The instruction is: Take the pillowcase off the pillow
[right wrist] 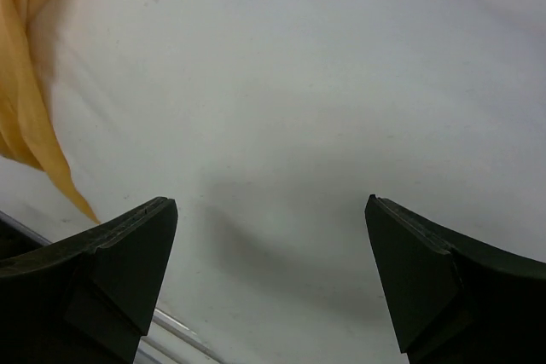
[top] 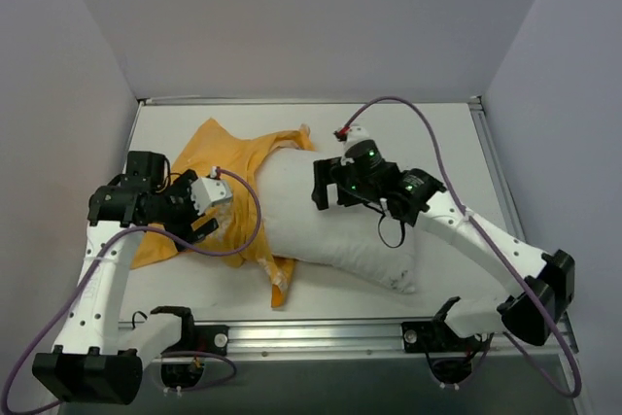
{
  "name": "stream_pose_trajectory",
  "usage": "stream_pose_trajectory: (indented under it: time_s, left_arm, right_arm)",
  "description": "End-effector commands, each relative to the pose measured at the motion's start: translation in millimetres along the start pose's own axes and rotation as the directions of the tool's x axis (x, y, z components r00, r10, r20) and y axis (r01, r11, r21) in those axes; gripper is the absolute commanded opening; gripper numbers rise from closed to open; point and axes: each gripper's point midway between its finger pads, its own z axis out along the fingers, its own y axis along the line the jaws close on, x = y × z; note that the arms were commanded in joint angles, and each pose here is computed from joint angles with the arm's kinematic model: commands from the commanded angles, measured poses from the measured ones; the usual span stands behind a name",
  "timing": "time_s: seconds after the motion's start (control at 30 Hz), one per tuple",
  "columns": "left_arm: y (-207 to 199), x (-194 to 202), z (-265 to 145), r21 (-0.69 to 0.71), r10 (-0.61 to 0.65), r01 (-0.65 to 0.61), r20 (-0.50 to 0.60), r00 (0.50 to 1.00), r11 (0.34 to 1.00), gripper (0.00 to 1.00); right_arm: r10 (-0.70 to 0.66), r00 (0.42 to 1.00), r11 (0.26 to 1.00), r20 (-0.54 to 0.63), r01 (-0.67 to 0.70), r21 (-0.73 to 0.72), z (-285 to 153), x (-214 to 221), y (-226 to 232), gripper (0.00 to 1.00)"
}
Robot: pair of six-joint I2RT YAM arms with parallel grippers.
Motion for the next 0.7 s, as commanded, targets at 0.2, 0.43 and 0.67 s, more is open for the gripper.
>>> stream_pose_trajectory:
  time_s: [0.2,0.43,0.67]
  left_arm:
    - [24.0,14.1,52.7,-0.151,0.06,-0.069,-0.059,0.996,0.986,0.94]
    - [34.3,32.0,84.2,-0.188,0.02,-0.039,-0.099,0.995,0.981,0.65]
    - [35.7,34.2,85.5,-0.202,-0.008,-0.012,-0.099,0.995,0.979,0.04]
  right_arm:
    - [-0.063,0.927,0.922,-0.37,0.196,0.333,96.8,146.0,-32.0,1.0]
    - [-0.036,0.852,0.908,-0.523,0.246,0.339,121.6,221.3,-60.0,0.99]
    - [0.039,0.854,0.918,-0.519,0.174,0.356,136.3,236.7,-85.7,0.0]
